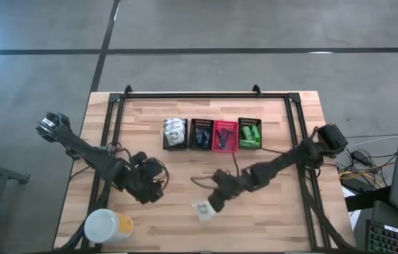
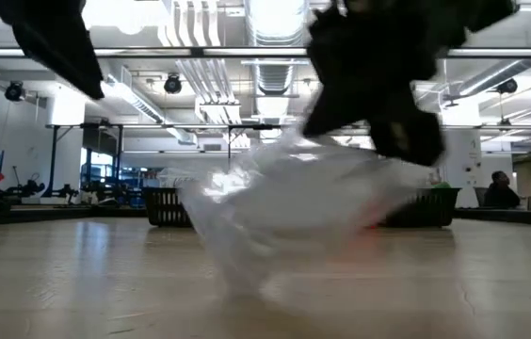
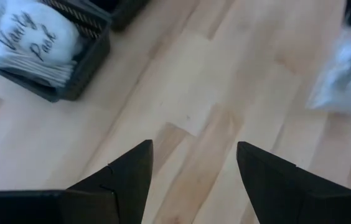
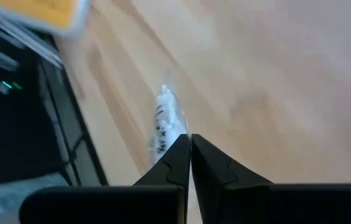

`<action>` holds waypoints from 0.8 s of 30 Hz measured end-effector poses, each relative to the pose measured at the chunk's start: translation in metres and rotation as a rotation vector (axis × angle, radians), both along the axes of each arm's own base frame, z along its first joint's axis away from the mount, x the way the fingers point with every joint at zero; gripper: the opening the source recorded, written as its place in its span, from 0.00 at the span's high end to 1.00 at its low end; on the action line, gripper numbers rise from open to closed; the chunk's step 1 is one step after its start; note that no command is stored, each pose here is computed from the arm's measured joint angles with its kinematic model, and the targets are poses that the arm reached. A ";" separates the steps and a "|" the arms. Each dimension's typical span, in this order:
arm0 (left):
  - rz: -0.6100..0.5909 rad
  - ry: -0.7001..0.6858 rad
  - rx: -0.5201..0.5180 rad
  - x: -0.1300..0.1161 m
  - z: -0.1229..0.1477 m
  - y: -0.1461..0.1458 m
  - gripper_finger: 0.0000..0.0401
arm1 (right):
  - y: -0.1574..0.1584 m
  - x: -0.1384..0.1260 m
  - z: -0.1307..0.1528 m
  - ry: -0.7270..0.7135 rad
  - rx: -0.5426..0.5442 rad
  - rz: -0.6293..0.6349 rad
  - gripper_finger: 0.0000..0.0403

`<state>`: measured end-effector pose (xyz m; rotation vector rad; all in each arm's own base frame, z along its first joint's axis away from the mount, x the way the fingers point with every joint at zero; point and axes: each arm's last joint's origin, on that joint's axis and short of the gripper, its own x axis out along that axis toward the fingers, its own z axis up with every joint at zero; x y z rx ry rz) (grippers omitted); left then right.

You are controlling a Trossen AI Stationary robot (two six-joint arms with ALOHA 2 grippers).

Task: Pick & Place Travel size toiletries
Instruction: Put the cotton pack into the left black bin

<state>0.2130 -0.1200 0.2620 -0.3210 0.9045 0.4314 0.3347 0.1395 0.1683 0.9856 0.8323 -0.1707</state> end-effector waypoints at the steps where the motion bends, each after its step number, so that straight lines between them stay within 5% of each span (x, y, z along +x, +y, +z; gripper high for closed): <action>1: 0.007 -0.019 -0.009 -0.003 0.005 0.002 0.41 | -0.006 0.005 0.007 -0.028 -0.008 -0.003 0.98; 9: -0.016 -0.125 -0.060 -0.016 0.012 0.010 0.41 | -0.032 0.031 0.048 -0.128 -0.124 0.036 0.98; 17: -0.139 -0.382 -0.095 -0.012 0.020 0.014 0.41 | -0.041 0.044 0.094 -0.131 -0.271 0.143 0.98; 24: -0.206 -0.479 -0.032 -0.001 0.026 0.020 0.40 | -0.042 0.046 0.113 -0.132 -0.290 0.158 0.98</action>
